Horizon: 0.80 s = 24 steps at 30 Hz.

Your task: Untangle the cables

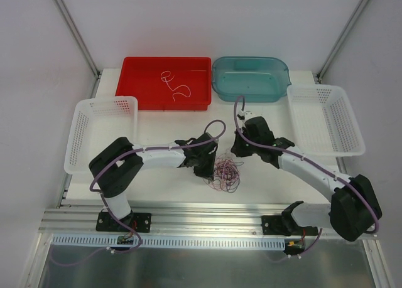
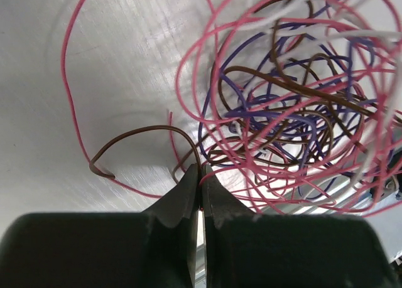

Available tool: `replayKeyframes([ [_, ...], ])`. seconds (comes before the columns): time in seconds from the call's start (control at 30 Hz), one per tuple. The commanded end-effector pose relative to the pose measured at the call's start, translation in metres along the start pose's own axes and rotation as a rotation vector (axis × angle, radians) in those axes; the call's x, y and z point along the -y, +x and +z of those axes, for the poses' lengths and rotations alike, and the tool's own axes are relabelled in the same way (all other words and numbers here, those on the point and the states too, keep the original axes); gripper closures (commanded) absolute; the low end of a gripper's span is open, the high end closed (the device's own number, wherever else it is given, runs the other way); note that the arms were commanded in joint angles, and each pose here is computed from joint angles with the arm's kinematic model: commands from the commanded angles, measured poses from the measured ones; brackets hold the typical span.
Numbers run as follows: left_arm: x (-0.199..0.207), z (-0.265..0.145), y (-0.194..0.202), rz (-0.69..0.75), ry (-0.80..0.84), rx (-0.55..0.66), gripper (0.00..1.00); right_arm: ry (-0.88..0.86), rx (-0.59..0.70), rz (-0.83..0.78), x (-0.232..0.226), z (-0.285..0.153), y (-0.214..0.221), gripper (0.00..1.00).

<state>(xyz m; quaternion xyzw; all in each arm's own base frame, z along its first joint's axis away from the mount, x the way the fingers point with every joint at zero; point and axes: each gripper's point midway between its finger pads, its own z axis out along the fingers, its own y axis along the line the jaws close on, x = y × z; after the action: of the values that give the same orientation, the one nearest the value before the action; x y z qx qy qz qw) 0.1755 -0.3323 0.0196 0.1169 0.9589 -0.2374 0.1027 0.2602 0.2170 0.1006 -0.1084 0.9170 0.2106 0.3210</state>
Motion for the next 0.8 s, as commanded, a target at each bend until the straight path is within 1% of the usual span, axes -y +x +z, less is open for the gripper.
replayKeyframes([
  [0.0,0.005,0.003,-0.004,0.005,0.004,0.015,1.0,0.011,0.072,-0.038,-0.004,-0.032,-0.028,0.99],
  [0.03,0.003,0.003,-0.003,0.002,-0.003,0.017,1.0,0.007,0.117,-0.044,-0.007,-0.046,-0.042,0.99],
  [0.1,-0.006,0.005,0.001,-0.007,-0.03,0.015,1.0,0.031,0.137,-0.059,-0.001,-0.064,-0.052,0.99],
  [0.13,-0.009,0.005,0.003,-0.012,-0.036,0.013,1.0,0.039,0.191,-0.064,-0.002,-0.081,-0.068,0.99],
  [0.17,-0.012,0.005,0.003,-0.017,-0.042,0.013,1.0,0.079,0.192,-0.061,0.007,-0.092,-0.072,0.99],
  [0.23,-0.021,0.004,0.007,-0.038,-0.059,0.004,1.0,0.098,0.222,-0.077,0.01,-0.111,-0.084,0.99],
  [0.27,-0.023,0.003,0.008,-0.043,-0.063,0.005,1.0,0.109,0.265,-0.096,0.01,-0.132,-0.099,0.99],
  [0.33,-0.035,0.001,0.009,-0.069,-0.082,0.005,1.0,0.122,0.308,-0.121,0.012,-0.153,-0.111,0.99],
  [0.37,-0.042,0.0,0.012,-0.08,-0.095,0.0,1.0,0.136,0.352,-0.12,0.013,-0.172,-0.121,0.99],
  [0.47,-0.059,-0.007,0.01,-0.12,-0.117,0.012,1.0,0.181,0.406,-0.133,0.022,-0.199,-0.133,0.99],
  [0.5,-0.066,-0.01,0.013,-0.132,-0.125,0.012,1.0,0.191,0.45,-0.137,0.022,-0.215,-0.141,0.99],
  [0.53,-0.072,-0.012,0.012,-0.147,-0.133,0.019,1.0,0.215,0.465,-0.137,0.026,-0.222,-0.144,0.99],
  [0.57,-0.086,-0.014,0.016,-0.18,-0.153,0.011,1.0,0.233,0.471,-0.142,0.03,-0.228,-0.145,0.99],
  [0.63,-0.095,-0.022,0.014,-0.212,-0.154,0.031,1.0,0.241,0.518,-0.141,0.029,-0.246,-0.152,0.99],
  [0.7,-0.114,-0.028,0.016,-0.259,-0.18,0.04,1.0,0.247,0.547,-0.15,0.03,-0.257,-0.157,0.99],
  [0.73,-0.117,-0.033,0.013,-0.269,-0.177,0.063,1.0,0.25,0.584,-0.155,0.028,-0.27,-0.161,0.99],
  [0.77,-0.125,-0.035,0.018,-0.285,-0.192,0.059,1.0,0.264,0.605,-0.156,0.03,-0.276,-0.165,0.99],
])
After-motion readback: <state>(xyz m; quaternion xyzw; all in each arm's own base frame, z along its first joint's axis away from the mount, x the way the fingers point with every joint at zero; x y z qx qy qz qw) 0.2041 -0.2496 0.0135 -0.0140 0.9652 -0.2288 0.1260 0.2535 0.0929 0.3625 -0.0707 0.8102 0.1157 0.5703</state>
